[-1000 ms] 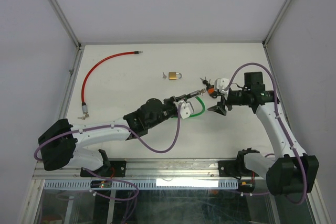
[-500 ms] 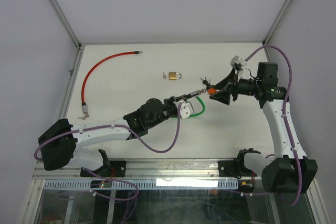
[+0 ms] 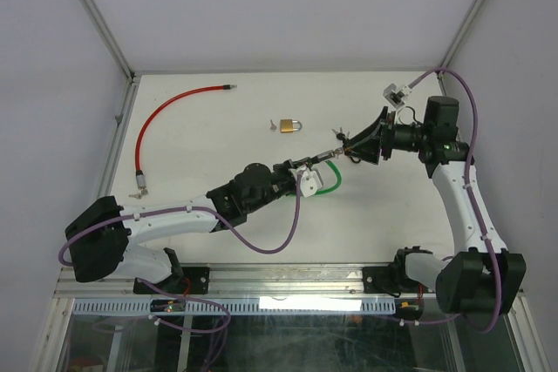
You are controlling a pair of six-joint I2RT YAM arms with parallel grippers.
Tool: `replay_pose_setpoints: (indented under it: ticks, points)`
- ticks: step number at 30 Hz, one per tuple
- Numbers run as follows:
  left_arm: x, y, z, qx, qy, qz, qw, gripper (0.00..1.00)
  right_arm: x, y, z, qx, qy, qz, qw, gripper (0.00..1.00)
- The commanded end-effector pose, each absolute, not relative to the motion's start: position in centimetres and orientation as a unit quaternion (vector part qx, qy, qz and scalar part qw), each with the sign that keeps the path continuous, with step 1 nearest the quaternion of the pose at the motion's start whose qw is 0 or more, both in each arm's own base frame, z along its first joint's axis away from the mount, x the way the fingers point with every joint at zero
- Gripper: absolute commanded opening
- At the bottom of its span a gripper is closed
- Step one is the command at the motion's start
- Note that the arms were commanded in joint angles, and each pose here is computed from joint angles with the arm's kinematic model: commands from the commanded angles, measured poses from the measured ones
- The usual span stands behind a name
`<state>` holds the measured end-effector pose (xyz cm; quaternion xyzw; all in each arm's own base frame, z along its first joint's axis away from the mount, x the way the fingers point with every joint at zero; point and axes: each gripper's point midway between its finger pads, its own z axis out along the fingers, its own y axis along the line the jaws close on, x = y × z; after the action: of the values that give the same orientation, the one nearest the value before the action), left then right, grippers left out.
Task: Lock with the key
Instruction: Lock the lock.
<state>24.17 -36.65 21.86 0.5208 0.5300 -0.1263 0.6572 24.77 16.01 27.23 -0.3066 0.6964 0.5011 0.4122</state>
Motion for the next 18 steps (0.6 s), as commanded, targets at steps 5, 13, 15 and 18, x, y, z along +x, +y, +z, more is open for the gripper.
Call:
replay_pose_setpoints:
  ticks: [5, 13, 15, 18]
  points:
    - [23.1, -37.1, 18.5, 0.548, 0.557, -0.144, 0.608, 0.0, 25.6, 17.0, 26.4, -0.318, 0.705, 0.489, 0.403, 0.54]
    - [23.0, -37.1, 18.5, 0.548, 0.557, -0.144, 0.607, 0.0, 25.6, 17.4, 26.0, -0.329, 0.706, 0.483, 0.4, 0.45]
    - [23.0, -37.1, 18.5, 0.549, 0.557, -0.144, 0.606, 0.0, 25.5, 17.4, 26.0, -0.331, 0.705, 0.482, 0.401, 0.42]
    - [23.0, -37.1, 18.4, 0.55, 0.558, -0.144, 0.605, 0.0, 25.5, 17.5, 26.0, -0.338, 0.703, 0.48, 0.402, 0.37]
